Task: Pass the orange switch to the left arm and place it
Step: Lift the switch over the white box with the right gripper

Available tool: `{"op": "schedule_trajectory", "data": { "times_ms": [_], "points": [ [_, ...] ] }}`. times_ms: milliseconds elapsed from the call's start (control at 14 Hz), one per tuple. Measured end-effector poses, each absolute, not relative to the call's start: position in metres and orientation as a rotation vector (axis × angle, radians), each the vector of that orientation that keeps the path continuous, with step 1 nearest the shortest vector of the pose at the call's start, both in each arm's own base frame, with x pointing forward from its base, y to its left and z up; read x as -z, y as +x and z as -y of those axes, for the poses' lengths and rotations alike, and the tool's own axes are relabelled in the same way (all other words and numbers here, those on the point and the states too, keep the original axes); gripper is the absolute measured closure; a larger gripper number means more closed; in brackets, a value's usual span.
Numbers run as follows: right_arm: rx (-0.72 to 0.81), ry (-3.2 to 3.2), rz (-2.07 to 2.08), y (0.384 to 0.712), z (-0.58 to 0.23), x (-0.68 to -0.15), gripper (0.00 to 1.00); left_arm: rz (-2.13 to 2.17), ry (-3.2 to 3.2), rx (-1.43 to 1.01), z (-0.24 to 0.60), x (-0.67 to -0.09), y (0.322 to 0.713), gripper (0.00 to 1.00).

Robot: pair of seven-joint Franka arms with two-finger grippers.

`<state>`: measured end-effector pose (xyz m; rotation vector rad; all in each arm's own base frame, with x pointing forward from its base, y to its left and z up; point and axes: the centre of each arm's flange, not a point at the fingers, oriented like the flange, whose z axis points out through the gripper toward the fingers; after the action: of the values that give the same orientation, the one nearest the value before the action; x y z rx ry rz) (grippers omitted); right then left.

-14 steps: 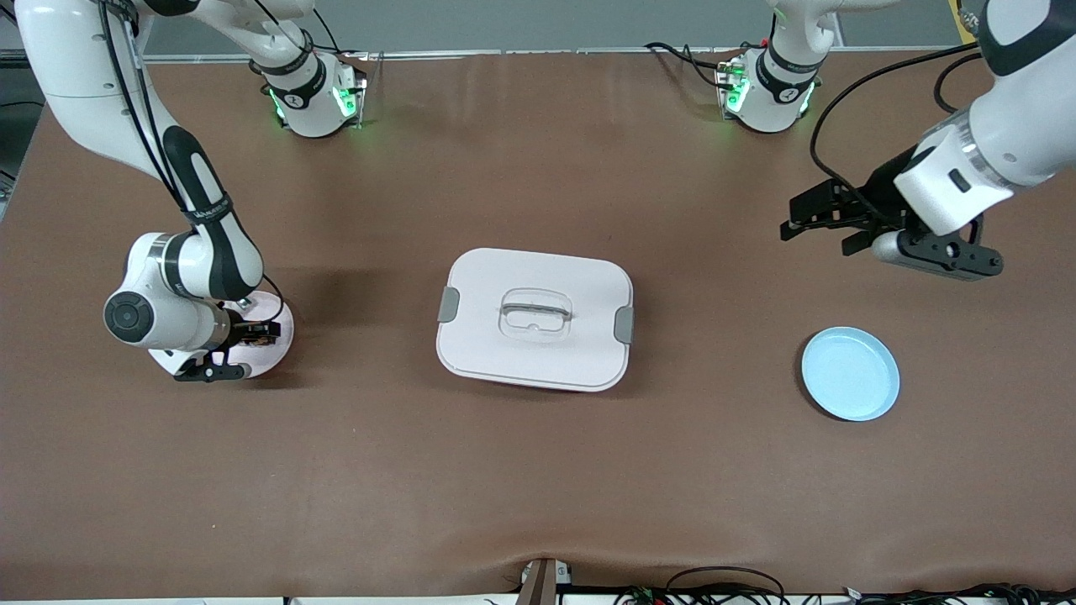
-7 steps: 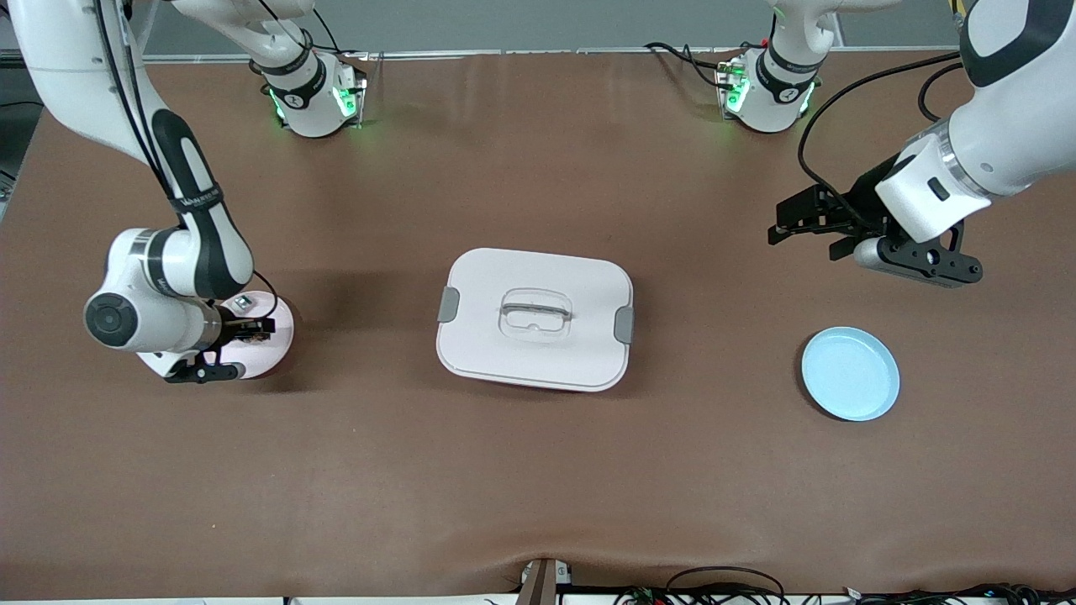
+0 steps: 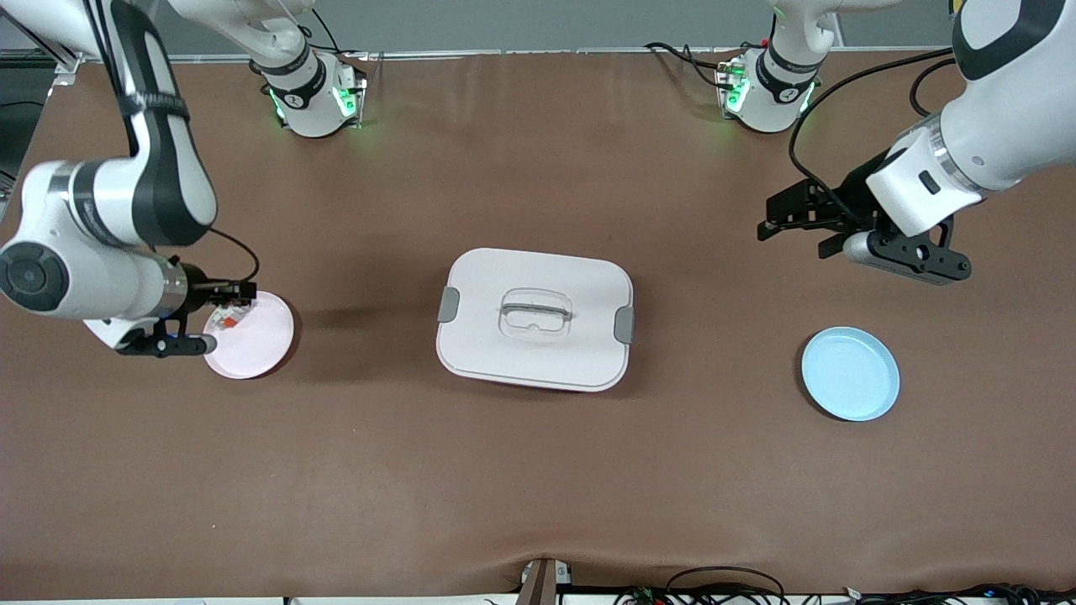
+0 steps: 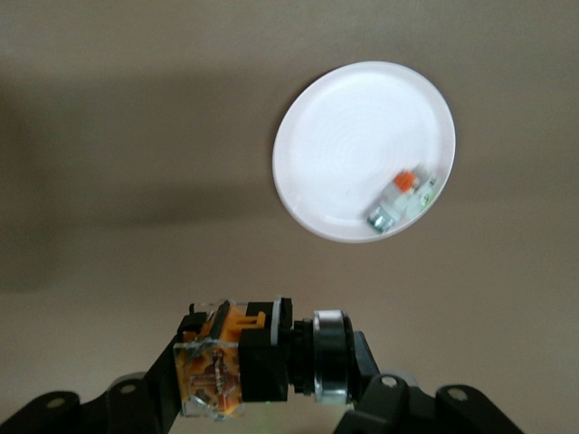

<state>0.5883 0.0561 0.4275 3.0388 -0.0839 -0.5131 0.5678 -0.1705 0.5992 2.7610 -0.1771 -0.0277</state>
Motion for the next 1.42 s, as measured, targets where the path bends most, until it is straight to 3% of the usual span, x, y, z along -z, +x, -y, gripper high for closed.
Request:
{"op": "schedule_trajectory", "data": {
  "times_ms": [499,712,1425],
  "points": [
    [0.454,3.013,0.507,0.550,-0.238,-0.522,0.27,0.153,2.591,-0.079,0.209,-0.602,0.569,0.00],
    [0.549,3.059,0.770,0.533,-0.294,-0.542,0.27,0.161,2.581,-0.081,0.212,-0.591,0.565,0.00],
    [0.927,3.080,1.604,0.546,-0.383,-0.562,0.27,0.252,2.593,-0.091,0.188,-0.574,0.564,0.00]
  ]
}}
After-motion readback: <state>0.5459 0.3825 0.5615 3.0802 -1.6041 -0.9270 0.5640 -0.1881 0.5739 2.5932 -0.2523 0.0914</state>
